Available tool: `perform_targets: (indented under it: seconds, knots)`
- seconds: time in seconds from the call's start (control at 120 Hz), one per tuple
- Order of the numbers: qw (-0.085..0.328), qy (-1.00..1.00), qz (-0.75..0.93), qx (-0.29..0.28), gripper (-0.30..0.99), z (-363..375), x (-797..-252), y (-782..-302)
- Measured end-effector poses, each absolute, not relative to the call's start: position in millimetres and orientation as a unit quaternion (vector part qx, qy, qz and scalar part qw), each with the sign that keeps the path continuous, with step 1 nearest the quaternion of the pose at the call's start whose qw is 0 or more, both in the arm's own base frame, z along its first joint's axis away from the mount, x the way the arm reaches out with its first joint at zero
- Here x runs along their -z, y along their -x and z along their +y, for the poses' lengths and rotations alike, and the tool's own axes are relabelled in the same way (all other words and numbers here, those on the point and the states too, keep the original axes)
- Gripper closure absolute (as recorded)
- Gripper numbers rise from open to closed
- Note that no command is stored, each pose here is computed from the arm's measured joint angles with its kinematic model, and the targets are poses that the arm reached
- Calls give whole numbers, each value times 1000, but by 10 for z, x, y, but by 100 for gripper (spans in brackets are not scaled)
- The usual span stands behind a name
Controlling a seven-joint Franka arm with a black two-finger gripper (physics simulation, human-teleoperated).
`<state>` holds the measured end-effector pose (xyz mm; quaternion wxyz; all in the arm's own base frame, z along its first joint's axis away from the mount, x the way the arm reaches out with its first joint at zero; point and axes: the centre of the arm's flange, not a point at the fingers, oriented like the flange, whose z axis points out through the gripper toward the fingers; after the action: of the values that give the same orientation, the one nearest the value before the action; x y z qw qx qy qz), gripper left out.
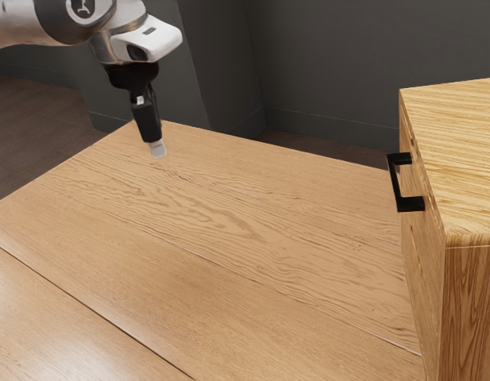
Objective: Pull the drawer handle with one arm to open the drawer
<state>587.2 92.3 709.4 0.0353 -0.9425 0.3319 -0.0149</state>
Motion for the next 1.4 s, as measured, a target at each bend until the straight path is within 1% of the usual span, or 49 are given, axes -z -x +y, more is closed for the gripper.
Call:
perform_targets:
  seconds: [0.225, 0.342, 0.392, 0.442, 0.617, 0.692, 0.792, 0.917, 1.05, 1.133, 1.217, 1.4]
  knots:
    - [36, 940, 339, 23, 0, 969, -7102, -5879]
    - [6, 934, 355, 35, 0, 818, -7244, -5616]
    - [-7, 923, 384, 30, 0, 637, -7229, -5505]
    - [-12, 905, 424, 22, 0, 467, -7194, -5444]
    - [1, 804, 594, 28, 0, -65, -6960, -5588]
    - [19, 745, 665, 49, 0, -218, -6807, -5746]
    - [45, 663, 742, 90, 0, -476, -6848, -5847]
    - [43, 581, 797, 158, 0, -636, -6947, -5901]
    - [39, 511, 833, 211, 4, -706, -6978, -5987]
    - [46, 463, 854, 233, 7, -830, -7034, -6029]
    - [44, 415, 874, 248, 13, -1069, -6986, -6073]
    - [52, 341, 901, 264, 27, -1326, -6887, -6138]
